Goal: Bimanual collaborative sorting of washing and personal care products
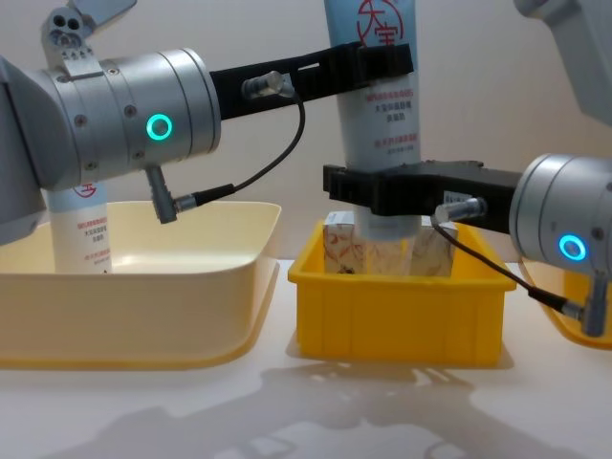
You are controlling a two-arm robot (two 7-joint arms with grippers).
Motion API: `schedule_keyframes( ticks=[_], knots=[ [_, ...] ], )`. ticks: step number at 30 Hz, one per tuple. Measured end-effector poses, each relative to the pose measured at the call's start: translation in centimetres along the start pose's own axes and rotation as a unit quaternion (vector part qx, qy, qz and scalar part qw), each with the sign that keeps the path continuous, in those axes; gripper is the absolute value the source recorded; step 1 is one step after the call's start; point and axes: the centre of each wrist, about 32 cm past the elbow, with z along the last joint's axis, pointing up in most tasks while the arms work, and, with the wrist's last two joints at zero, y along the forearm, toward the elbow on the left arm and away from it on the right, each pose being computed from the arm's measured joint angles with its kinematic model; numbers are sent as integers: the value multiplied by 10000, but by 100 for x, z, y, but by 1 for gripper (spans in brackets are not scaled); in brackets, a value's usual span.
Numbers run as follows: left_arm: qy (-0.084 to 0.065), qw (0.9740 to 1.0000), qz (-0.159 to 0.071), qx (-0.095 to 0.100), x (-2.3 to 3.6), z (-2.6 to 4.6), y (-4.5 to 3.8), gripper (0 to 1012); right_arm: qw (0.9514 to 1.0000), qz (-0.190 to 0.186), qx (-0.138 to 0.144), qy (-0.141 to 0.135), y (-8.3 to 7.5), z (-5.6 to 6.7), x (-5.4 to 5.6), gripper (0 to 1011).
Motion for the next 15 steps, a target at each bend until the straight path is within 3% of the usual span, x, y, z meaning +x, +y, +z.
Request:
schedule_keyframes(
  ticks=[2,12,15],
  knots=[
    [0,10000,1,0,0,0,0,259,10000,-3,-3,-1,8,-2,-2,698],
    [0,10000,1,1,0,0,0,259,10000,-10,-11,-1,27,-10,-8,638],
    [1,10000,-4,-4,-2,1,-2,304,10000,-11,-25,1,31,-17,-10,627]
  ],
)
